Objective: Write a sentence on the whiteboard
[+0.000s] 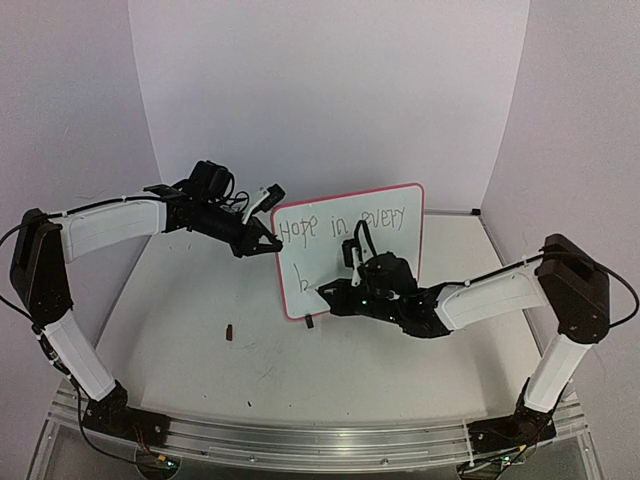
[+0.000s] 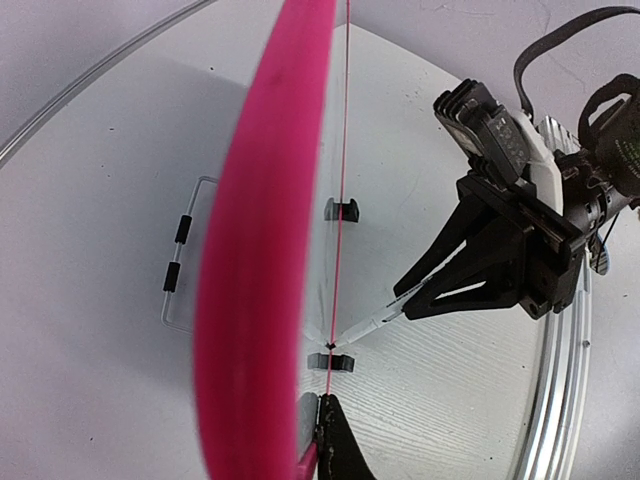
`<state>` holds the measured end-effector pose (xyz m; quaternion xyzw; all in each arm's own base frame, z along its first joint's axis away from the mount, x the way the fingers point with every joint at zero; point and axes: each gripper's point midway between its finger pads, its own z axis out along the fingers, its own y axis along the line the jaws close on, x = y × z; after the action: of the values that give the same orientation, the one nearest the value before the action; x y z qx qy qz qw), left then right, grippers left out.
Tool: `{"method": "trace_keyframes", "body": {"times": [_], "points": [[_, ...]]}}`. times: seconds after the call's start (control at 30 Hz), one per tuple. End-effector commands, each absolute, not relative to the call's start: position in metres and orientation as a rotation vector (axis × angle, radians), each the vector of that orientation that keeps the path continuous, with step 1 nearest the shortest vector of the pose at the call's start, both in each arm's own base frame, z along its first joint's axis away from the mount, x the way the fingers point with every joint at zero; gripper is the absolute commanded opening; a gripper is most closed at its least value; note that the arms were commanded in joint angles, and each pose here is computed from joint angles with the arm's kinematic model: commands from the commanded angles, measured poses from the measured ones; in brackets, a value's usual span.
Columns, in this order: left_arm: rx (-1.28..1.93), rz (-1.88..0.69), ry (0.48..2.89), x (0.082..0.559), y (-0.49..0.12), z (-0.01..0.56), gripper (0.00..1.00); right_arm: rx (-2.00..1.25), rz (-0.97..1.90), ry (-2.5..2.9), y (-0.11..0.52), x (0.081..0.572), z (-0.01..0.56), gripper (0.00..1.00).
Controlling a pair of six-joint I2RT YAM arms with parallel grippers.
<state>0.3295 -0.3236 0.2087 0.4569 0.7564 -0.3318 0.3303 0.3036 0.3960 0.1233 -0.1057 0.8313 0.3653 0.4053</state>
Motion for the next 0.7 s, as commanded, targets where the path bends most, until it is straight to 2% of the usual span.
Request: {"method": "trace_keyframes", "body": {"times": [0.0,0.3,0.67], "points": [[1.227,-0.759,2.042,0.329,-0.310,0.192,0.00,-0.241,0.925,2.051,0.405,0.316,0.136,0.00],[1.227,-0.756,2.042,0.329,-0.310,0.192,0.00,-0.269,0.961,2.047,0.413,0.312,0.138,0.00],[1.226,-0.757,2.042,0.329,-0.310,0.193,0.00,-0.266,0.991,1.967,0.388,0.295,0.178,0.00]]}}
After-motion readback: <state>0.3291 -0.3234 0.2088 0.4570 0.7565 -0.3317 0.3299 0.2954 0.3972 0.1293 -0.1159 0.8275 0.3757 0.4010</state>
